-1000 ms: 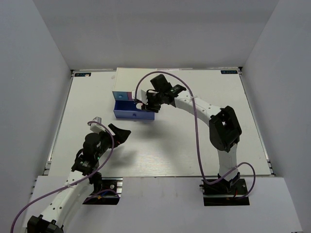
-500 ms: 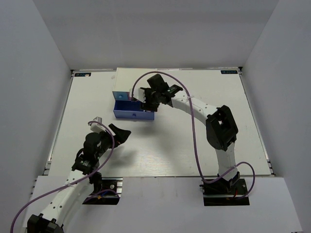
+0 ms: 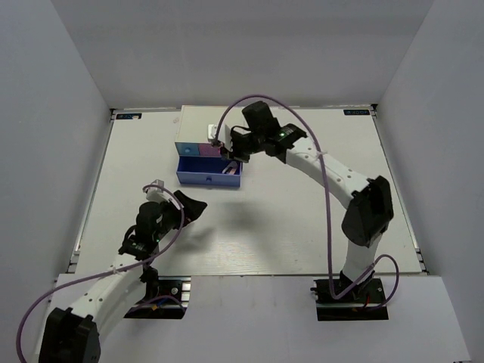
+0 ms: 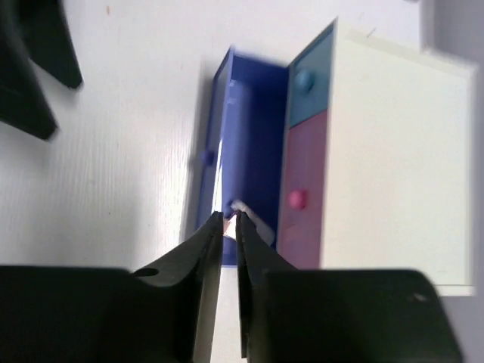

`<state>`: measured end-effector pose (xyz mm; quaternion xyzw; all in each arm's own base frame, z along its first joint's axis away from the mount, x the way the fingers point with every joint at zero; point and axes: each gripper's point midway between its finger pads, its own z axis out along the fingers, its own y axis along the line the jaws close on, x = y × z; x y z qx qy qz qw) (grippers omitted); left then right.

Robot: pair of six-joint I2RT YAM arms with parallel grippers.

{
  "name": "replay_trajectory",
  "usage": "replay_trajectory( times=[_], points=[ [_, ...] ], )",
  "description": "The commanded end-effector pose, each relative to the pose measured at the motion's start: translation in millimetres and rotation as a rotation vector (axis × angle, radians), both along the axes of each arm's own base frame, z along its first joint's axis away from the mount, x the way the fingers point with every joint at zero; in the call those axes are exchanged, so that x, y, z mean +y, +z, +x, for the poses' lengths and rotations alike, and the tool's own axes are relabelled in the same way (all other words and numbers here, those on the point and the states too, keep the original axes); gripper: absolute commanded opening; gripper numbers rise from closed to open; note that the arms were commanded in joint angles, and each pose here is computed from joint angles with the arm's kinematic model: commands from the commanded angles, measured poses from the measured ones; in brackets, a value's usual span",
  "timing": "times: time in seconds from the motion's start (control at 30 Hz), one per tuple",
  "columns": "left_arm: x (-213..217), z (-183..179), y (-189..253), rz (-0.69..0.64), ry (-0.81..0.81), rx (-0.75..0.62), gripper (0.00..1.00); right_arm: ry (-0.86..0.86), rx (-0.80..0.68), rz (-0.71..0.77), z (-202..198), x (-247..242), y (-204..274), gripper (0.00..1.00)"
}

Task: Sort the stationery into containers
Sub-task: Place the stapler in the drawer, then close the drawer in the storage box.

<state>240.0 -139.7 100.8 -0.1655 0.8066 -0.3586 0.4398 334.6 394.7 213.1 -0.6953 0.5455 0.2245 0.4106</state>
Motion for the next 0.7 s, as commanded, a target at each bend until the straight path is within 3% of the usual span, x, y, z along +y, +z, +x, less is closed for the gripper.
replay_trajectory(
  times=[0.0, 0.27, 0.67],
  points=[
    [-7, 9, -4, 0.004, -0.033, -0.034, 1.0, 0.054, -0.052, 0.138, -9, 5, 58, 0.18],
    [-14, 37, -25, 0.081, -0.061, -0.017, 1.0, 0.009, -0.102, 0.112, 28, 11, 49, 0.55],
    [-28, 88, -28, 0.136, -0.075, -0.04, 1.0, -0.158, -0.158, 0.044, 85, 17, 13, 0.6]
  ],
)
